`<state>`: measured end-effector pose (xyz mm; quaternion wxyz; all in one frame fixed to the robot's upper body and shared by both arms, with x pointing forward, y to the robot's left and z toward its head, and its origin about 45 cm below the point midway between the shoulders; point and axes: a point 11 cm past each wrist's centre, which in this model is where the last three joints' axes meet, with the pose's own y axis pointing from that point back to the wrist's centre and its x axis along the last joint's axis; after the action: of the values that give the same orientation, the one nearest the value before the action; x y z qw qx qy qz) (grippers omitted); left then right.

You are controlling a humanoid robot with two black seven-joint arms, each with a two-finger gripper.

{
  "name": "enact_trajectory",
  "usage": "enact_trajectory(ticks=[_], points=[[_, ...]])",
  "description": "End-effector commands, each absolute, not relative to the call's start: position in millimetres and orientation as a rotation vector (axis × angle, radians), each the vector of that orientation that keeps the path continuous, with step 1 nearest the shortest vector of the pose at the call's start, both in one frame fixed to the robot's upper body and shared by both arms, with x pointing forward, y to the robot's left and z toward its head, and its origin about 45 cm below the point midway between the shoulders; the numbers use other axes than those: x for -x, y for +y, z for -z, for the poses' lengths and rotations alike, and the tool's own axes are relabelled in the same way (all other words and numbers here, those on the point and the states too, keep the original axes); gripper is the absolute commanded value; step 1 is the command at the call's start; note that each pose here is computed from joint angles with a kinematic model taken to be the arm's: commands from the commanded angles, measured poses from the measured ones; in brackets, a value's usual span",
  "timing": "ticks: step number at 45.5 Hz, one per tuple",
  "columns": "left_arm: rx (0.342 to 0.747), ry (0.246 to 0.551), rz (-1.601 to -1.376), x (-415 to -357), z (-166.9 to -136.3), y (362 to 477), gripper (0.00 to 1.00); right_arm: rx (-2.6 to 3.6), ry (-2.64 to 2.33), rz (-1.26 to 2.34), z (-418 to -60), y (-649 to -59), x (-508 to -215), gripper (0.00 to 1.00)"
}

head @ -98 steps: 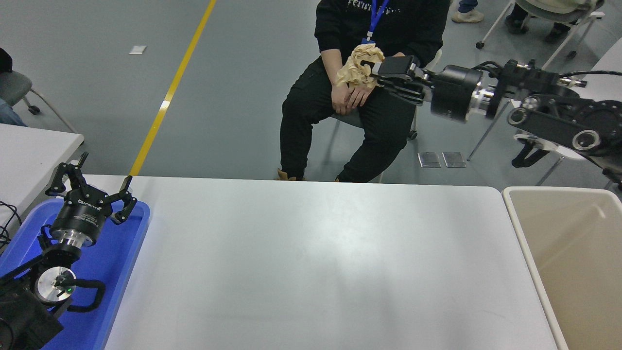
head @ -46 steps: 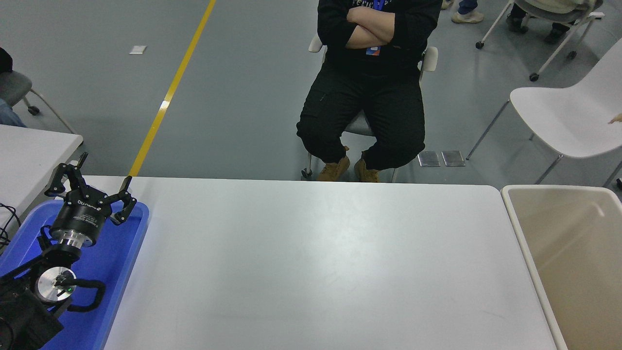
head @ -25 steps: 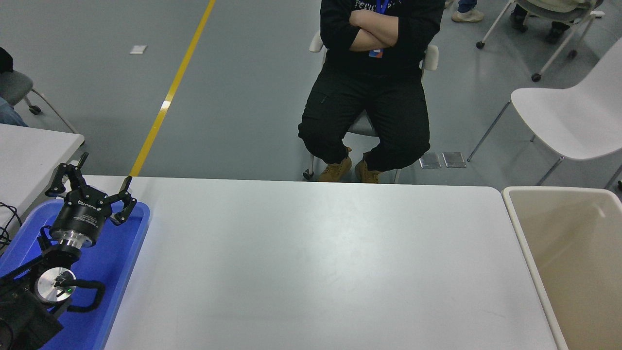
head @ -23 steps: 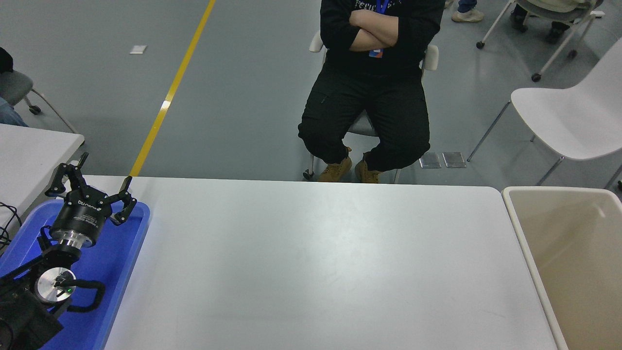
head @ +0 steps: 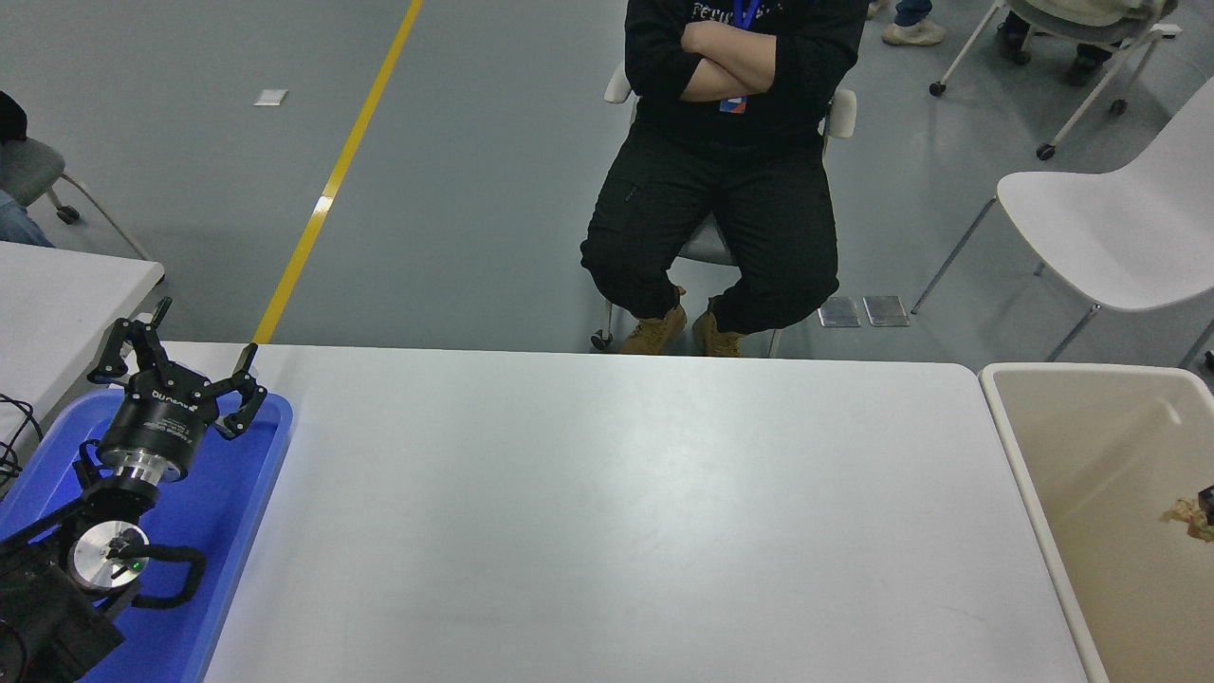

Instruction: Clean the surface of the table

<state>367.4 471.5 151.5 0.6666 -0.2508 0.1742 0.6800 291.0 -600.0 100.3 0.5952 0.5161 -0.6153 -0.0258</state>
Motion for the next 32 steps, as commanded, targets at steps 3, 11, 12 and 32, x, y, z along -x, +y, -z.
enact_trajectory(ticks=[3,11,12,32], points=[[0.565,0.393,-1.535,-367.3,-151.5,471.6,1.0,-1.204,-1.413,0.076,-91,-595,-286,0.0],[0.567,0.393,-1.535,-367.4,-151.7,471.7,1.0,-1.2,-1.425,0.074,-92,-596,-287,0.01],[0.566,0.393,-1.534,-367.4,-151.6,471.6,1.0,-1.195,-1.434,0.07,-93,-596,-287,0.09],[0.568,0.394,-1.534,-367.5,-151.3,471.0,1.0,-1.138,-1.607,0.006,-115,-603,-306,0.96]])
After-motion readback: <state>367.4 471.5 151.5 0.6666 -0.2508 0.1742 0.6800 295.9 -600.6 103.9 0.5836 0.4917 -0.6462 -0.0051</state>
